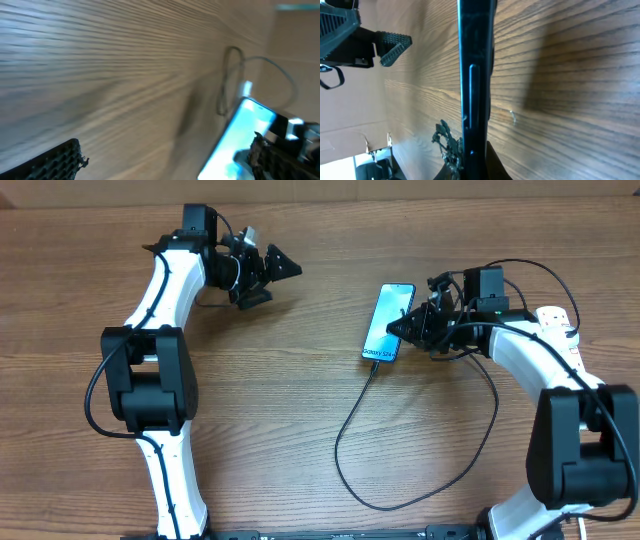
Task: Plug charger to phone and switch on socket
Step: 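Release the phone from the left gripper and raise the left arm away, then lower the phone flat onto the table with the right gripper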
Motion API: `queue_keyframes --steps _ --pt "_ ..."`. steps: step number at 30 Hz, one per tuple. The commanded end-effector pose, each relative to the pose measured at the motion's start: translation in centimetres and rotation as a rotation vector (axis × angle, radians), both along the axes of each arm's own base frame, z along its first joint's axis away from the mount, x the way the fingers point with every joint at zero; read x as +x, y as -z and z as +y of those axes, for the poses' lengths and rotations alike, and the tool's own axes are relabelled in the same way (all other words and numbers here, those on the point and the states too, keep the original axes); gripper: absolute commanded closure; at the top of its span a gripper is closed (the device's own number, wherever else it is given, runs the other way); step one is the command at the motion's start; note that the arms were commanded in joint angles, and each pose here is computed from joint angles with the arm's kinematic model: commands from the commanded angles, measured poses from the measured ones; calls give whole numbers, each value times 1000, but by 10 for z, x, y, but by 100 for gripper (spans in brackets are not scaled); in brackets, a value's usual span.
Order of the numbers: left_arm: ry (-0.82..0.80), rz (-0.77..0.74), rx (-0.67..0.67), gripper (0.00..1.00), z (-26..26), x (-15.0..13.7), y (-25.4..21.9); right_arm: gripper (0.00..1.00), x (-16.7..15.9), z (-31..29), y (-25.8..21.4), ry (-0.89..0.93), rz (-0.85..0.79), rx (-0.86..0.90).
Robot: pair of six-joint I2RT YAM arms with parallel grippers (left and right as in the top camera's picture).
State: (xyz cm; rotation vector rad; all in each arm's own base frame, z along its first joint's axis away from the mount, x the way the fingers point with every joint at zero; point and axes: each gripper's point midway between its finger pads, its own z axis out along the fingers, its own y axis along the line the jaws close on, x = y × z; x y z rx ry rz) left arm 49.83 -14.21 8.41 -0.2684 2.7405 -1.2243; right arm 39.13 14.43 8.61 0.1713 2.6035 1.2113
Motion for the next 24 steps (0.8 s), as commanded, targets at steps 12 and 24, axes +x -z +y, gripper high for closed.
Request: queue_keyframes --steps 12,24 --pt "-118 -36 388 0 53 14 25 96 10 13 -5 -30 -80 -33" --pt "-155 -41 498 0 72 17 31 96 8 29 -3 -60 -103 -64"
